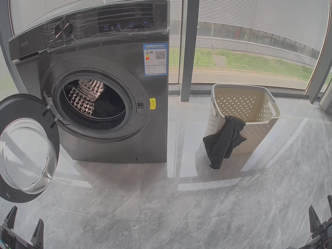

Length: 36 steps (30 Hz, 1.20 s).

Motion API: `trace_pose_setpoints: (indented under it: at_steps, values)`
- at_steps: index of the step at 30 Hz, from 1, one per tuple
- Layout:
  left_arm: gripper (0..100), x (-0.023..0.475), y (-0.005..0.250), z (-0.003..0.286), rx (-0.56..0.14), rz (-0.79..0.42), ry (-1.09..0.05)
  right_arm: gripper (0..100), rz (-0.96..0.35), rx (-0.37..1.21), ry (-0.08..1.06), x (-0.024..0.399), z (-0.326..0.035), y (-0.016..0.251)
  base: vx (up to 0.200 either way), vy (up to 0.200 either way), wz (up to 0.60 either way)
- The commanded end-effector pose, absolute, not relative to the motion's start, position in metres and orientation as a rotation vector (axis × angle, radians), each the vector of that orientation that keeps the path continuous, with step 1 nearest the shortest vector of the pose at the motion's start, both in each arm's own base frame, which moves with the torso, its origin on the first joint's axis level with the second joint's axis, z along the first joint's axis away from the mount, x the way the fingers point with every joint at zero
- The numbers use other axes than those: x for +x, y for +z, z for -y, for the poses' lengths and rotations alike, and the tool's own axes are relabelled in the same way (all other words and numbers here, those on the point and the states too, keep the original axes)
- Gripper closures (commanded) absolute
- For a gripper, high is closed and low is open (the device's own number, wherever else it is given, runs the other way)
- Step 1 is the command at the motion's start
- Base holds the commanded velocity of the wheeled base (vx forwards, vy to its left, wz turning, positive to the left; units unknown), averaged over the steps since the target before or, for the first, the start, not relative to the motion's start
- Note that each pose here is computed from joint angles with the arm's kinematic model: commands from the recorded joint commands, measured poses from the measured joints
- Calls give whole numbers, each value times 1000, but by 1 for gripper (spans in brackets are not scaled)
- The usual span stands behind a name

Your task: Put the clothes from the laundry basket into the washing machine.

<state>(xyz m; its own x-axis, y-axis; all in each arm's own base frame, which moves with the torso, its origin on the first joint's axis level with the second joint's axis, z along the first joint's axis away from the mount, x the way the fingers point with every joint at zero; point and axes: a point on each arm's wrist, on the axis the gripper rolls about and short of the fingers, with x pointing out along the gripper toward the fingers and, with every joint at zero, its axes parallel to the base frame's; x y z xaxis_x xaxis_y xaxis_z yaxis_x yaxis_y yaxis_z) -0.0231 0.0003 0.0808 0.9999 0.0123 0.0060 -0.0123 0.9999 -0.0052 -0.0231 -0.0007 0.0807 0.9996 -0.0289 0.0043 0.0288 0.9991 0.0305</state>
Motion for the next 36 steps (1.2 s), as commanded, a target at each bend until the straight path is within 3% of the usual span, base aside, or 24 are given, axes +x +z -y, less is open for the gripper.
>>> trace_pose_setpoints:
  at_steps: [1,4,13,22,31,36]
  values:
    - [0,-23,76,0,-8,2,14,0,7,31,-29,-23,1,77,0,-200,0]
    - [0,-23,76,0,-11,2,14,0,7,31,-29,-23,1,77,0,-200,0]
    - [0,-23,76,0,-11,2,14,0,7,31,-29,-23,1,77,0,0,0]
    - [0,-23,76,0,-23,3,14,0,7,31,-29,-23,1,77,200,0,0]
    - [0,-23,76,0,-26,3,17,0,7,31,-29,-23,1,77,0,0,0]
    - [0,-23,76,0,-28,3,17,0,7,31,-29,-23,1,77,0,-200,0]
